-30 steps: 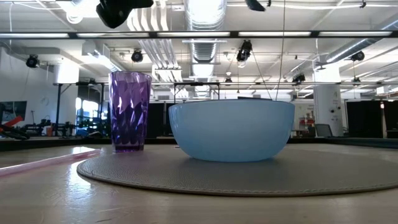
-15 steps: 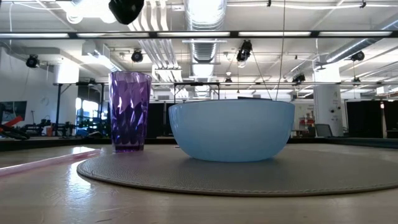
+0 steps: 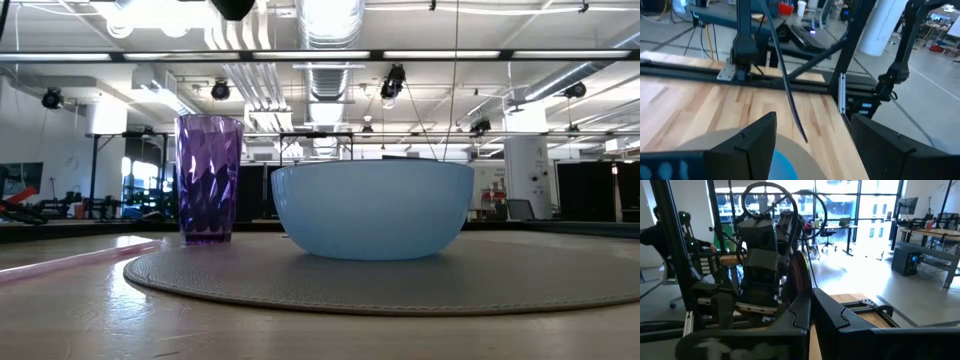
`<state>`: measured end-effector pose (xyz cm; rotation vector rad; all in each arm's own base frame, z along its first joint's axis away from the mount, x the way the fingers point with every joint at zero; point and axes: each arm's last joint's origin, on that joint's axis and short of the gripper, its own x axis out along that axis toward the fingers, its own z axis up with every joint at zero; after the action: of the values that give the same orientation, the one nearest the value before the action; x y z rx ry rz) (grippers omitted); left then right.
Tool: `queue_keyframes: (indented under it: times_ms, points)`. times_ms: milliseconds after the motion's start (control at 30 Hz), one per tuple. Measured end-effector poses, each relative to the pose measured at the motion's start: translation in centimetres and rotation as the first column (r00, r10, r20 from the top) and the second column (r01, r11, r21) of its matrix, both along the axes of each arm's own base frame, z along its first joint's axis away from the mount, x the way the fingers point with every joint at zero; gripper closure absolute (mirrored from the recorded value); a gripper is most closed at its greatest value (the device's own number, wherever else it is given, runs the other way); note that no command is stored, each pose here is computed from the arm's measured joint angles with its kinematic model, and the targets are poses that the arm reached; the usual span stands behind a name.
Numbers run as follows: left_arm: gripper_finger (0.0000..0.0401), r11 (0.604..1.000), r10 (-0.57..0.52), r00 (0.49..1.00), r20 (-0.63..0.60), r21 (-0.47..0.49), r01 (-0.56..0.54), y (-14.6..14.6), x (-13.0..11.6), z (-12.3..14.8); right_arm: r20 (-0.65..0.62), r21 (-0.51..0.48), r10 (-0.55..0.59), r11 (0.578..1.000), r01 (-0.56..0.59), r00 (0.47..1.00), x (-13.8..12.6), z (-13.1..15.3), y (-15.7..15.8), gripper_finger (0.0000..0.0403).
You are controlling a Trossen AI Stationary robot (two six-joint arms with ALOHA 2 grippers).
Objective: Pick & Place Utensil
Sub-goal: Put the purple spoon into the bowl
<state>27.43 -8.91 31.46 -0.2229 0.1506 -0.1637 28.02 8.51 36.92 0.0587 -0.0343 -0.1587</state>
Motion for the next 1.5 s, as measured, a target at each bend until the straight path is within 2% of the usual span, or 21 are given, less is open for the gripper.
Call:
queue_keyframes:
  times_ms: [367,467,700,967,1167,1500]
  points:
    - [0.0153,0.998,0.055,0.995,0.089,-0.009,-0.054,0.2,0.4,0.9,0.106,-0.025,-0.004,1.000,0.007,0.994,-0.1,1.1,0.0,0.0394]
    - [0.0153,0.995,0.104,0.990,0.093,-0.009,-0.104,0.4,0.4,0.9,0.129,-0.023,-0.005,1.000,0.008,0.992,-0.1,1.4,-0.1,0.0394]
    - [0.0153,0.993,0.116,0.988,0.098,-0.010,-0.115,0.6,0.4,0.9,0.208,-0.045,-0.021,0.999,0.031,0.978,0.5,1.6,0.0,0.0394]
    - [0.0169,0.993,0.113,0.988,0.101,0.008,-0.115,0.6,0.4,0.9,0.198,-0.039,-0.061,0.997,0.070,0.978,1.4,1.1,-0.3,0.0394]
    - [0.0222,0.993,0.112,0.989,0.099,0.010,-0.114,0.6,0.4,0.9,0.200,-0.036,-0.066,0.997,0.074,0.978,1.5,1.1,-0.4,0.0394]
    - [0.0379,0.991,0.128,0.988,0.087,0.011,-0.130,0.6,0.4,0.7,0.193,-0.036,-0.085,0.995,0.093,0.977,1.4,1.1,-0.5,0.0394]
